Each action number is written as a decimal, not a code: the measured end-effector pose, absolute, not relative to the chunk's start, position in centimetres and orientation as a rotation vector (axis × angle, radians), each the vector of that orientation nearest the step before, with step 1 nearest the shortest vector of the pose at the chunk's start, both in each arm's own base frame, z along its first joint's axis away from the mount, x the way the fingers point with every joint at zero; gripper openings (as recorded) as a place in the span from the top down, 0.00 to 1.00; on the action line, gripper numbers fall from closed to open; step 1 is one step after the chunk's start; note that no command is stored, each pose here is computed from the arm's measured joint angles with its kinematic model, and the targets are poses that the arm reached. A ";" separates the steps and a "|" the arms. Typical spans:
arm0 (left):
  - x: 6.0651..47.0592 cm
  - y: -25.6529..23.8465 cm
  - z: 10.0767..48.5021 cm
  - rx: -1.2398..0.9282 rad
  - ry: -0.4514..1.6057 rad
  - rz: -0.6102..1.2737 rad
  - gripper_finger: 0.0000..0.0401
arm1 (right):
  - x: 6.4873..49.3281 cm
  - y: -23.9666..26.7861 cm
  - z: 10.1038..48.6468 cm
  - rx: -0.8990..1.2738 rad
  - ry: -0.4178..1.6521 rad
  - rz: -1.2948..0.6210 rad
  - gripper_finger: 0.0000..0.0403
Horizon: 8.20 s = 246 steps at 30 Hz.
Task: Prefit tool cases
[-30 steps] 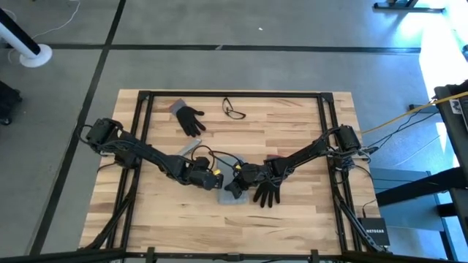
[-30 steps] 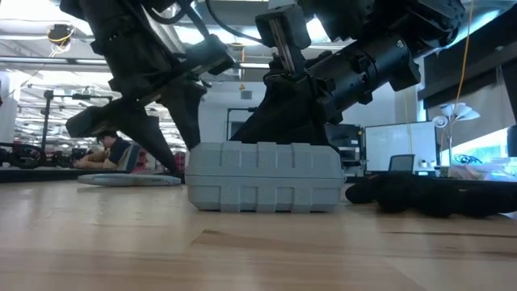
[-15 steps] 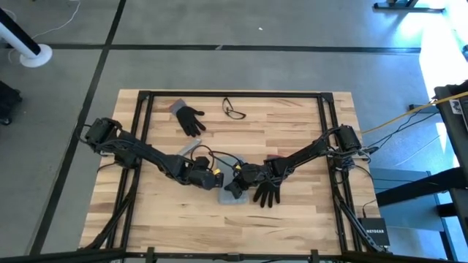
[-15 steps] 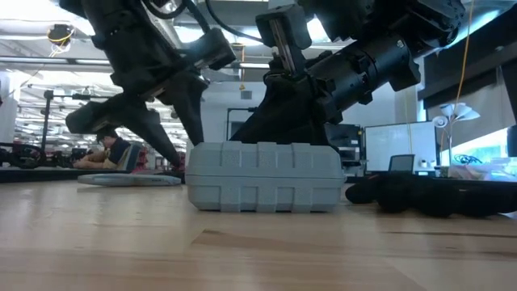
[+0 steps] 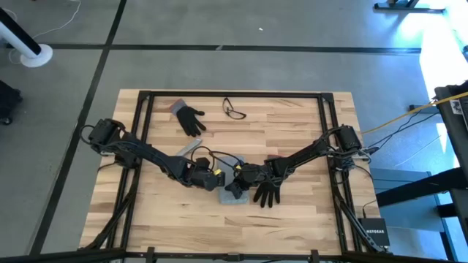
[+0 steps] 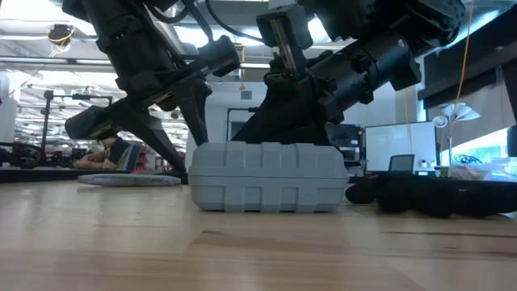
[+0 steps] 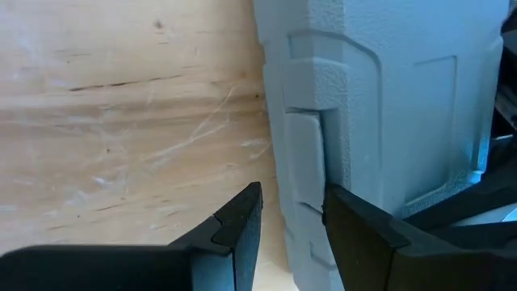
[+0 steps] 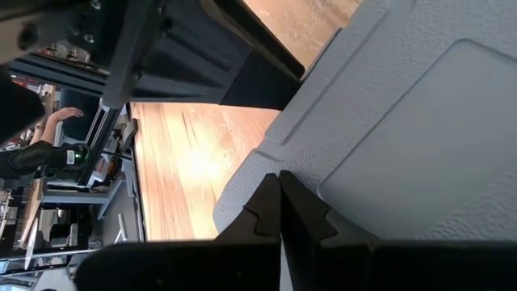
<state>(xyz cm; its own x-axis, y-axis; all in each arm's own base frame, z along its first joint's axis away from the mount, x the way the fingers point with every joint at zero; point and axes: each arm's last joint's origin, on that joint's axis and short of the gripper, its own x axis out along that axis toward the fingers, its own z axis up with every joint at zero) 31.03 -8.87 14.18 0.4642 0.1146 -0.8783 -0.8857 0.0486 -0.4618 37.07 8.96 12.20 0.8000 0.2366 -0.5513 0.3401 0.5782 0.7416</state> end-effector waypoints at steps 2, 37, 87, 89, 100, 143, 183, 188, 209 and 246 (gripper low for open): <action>31.2 -8.6 13.7 -1.284 0.787 0.907 0.68 | 37.1 9.0 12.2 0.972 0.669 -0.067 1.00; 32.7 -8.1 12.0 -1.342 0.964 0.726 0.71 | 36.8 9.2 13.2 0.978 0.702 0.019 1.00; 27.2 -1.8 15.7 -1.005 0.683 0.904 0.73 | 33.0 6.5 20.7 0.712 0.667 -0.172 1.00; 27.4 -1.3 16.9 -0.959 0.654 0.876 0.73 | 33.1 6.1 20.7 0.732 0.651 -0.212 1.00; 25.8 1.8 24.0 -0.690 0.577 0.828 0.73 | 33.4 1.5 20.4 0.815 0.620 -0.375 1.00; 29.1 4.4 13.2 -0.609 1.141 0.656 0.47 | 33.4 1.7 20.4 0.913 0.609 -0.400 1.00; 29.3 -6.6 11.1 -0.644 0.788 0.710 0.99 | 31.9 2.5 19.3 0.821 0.845 -0.377 1.00; 29.5 -6.4 11.5 -0.655 0.766 0.696 1.00 | 31.7 1.8 19.1 0.820 0.857 -0.433 1.00; 28.2 -5.8 17.1 -0.435 0.718 0.537 1.00 | 30.2 1.7 15.8 0.791 0.940 -0.440 1.00; 30.9 8.7 16.3 -0.183 0.716 0.328 1.00 | 33.6 7.7 15.4 1.280 0.550 -0.359 1.00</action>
<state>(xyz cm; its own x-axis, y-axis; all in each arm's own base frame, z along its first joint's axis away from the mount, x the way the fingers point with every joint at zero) 30.90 8.72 16.26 0.7061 0.2313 -0.6693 -0.3557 0.9331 -0.0528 33.56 7.65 15.39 0.8190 0.0478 -0.5718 0.5428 0.2585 0.7991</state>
